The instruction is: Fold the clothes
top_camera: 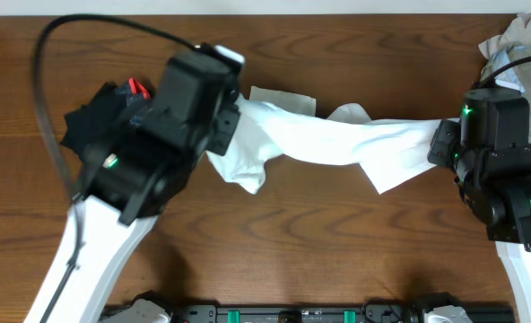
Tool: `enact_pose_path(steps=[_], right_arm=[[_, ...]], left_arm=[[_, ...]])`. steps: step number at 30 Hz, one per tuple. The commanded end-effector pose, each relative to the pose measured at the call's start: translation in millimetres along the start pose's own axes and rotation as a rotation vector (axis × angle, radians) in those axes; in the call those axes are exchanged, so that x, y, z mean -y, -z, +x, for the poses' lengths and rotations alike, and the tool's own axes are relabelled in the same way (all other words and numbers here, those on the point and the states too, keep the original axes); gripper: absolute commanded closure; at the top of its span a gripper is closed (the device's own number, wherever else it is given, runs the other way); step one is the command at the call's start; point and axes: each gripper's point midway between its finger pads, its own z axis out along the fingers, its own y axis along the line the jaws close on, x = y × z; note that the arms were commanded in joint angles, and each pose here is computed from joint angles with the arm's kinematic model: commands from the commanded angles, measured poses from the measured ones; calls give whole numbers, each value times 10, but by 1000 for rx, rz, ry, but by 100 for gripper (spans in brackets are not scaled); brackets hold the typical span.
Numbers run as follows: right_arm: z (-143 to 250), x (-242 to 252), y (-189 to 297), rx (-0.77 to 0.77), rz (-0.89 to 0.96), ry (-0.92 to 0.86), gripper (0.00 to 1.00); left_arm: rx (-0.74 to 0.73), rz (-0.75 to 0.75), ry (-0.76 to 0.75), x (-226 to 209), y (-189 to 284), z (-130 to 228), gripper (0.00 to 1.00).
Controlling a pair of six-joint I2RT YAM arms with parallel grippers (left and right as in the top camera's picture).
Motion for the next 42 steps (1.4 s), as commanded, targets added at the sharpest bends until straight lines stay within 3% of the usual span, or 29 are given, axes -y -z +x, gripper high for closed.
enact_pose_path(steps=[1,10,14,19,24,31,35,42], right_arm=[[-234,-84,291,84,-100,64,99],[-771,39,1152,310,-161,2,98],[-851,147,1383,352,-142,-15,98],[-826,293,1503,354,-89,-24,98],[-663,329,1437,282,-71,-33,97],[-639,252,1181,197,-45,-20,97],[-673,99,780,103,-17,11,97],[-858,-273,-286,-18,31,67,96]], left_arm=[[175,-63,66,-279,575,-286,94],[572,-73,177,-715,2092,-754,94],[654,-72,197,-830,2526,-712,94],[669,-74,198,-883,2725,-590,94],[560,-73,165,-824,2516,-453,94],[396,-173,133,-827,1902,-626,94],[255,-230,95,-778,1232,-804,94],[-5,-240,90,-813,-359,-900,93]])
